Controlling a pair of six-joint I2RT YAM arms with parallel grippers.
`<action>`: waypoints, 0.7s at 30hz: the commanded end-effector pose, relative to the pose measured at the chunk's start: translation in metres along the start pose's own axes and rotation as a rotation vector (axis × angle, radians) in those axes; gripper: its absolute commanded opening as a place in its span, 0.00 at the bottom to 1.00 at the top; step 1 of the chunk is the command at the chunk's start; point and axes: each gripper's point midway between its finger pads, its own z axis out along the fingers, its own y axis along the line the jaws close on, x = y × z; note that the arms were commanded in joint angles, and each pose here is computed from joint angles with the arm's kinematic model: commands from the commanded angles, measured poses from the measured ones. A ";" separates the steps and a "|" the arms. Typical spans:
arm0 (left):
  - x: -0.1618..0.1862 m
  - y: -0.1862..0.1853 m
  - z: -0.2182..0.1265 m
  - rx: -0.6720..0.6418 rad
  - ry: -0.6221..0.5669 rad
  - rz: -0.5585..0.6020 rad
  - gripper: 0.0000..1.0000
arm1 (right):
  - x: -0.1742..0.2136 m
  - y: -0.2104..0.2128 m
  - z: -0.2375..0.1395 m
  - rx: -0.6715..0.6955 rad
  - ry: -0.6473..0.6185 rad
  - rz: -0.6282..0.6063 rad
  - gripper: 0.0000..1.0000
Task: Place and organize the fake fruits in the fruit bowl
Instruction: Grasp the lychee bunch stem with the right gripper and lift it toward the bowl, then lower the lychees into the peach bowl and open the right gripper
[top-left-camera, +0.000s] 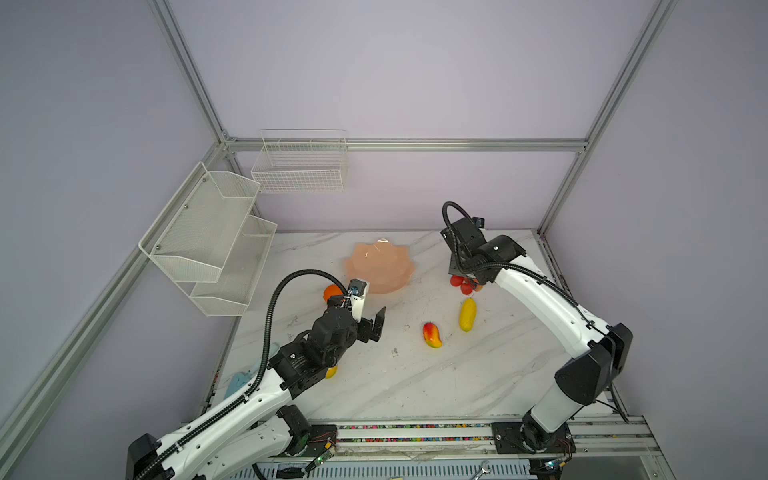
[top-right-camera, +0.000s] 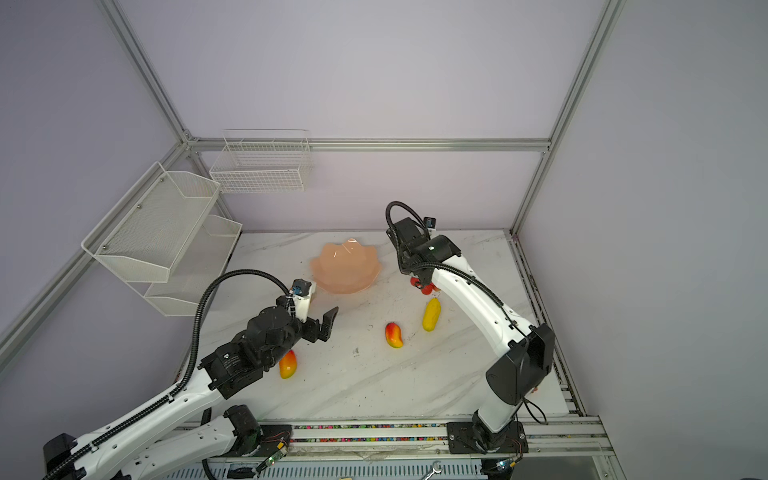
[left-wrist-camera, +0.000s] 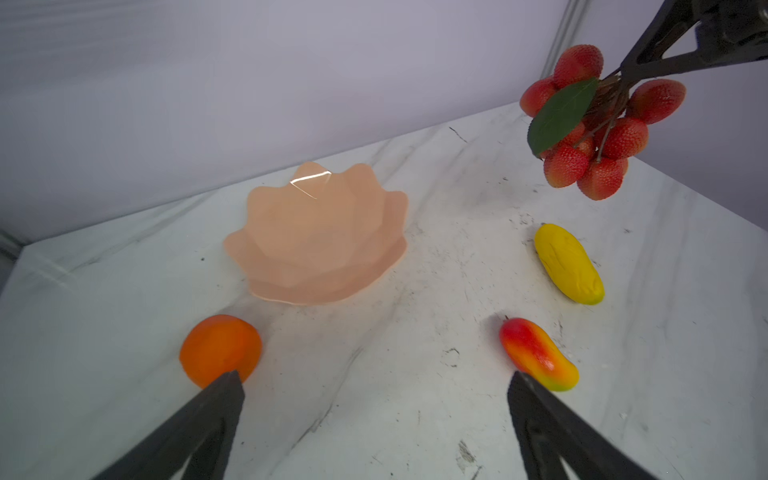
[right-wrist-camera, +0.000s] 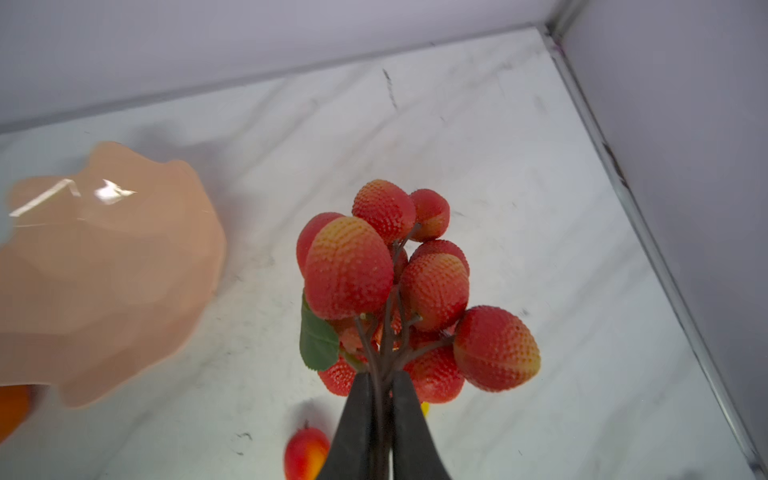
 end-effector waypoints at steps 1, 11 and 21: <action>-0.021 0.040 -0.006 -0.120 0.003 -0.064 1.00 | -0.063 0.089 -0.008 -0.330 -0.176 -0.134 0.00; 0.001 0.081 0.006 -0.155 0.074 -0.231 1.00 | -0.043 0.210 0.067 -0.665 -0.054 -0.175 0.00; 0.024 0.092 0.012 -0.202 0.139 -0.223 1.00 | 0.008 0.223 0.110 -0.709 0.056 -0.178 0.00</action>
